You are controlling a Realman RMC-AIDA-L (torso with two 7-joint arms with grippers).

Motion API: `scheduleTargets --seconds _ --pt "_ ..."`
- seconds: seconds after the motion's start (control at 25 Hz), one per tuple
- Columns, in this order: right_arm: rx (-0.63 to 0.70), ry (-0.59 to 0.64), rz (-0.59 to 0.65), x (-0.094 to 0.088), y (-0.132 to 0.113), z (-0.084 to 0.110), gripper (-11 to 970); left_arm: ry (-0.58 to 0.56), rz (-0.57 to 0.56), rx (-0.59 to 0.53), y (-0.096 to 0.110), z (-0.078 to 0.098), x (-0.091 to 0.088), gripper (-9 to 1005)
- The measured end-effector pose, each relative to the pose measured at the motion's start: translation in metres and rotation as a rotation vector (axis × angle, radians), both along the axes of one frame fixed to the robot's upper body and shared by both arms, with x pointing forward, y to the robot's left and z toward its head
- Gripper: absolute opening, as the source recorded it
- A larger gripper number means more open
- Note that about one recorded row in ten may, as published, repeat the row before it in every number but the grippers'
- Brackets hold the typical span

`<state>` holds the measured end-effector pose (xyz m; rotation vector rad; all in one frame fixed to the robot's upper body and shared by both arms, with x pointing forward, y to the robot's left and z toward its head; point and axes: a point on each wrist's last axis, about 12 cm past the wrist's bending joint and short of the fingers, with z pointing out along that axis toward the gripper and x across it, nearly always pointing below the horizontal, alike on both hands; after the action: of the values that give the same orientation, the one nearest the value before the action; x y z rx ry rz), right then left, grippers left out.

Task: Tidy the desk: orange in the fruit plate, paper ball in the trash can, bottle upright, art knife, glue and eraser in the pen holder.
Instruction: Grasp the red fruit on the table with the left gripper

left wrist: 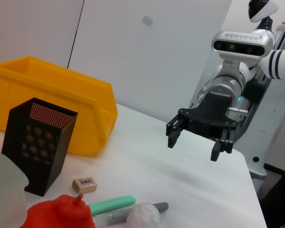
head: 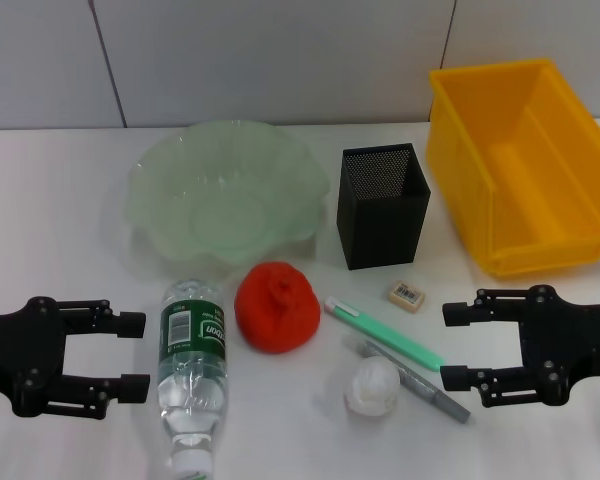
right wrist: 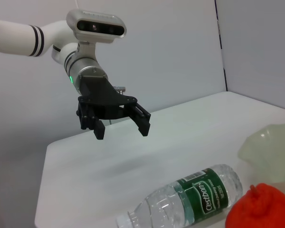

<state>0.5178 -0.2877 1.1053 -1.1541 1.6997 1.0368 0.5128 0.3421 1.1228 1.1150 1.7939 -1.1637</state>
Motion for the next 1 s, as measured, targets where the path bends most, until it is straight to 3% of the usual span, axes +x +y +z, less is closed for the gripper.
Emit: scheduleTargets --seconds 0.68,1.0 --pt "0.001 0.004 -0.013 -0.003 -0.003 -0.002 746 0.007 0.007 0.001 -0.001 -0.001 0.001 793" --pt "-0.017 0.01 -0.061 -0.016 -0.02 -0.006 744 0.014 0.034 0.03 -0.013 0.017 0.01 789"
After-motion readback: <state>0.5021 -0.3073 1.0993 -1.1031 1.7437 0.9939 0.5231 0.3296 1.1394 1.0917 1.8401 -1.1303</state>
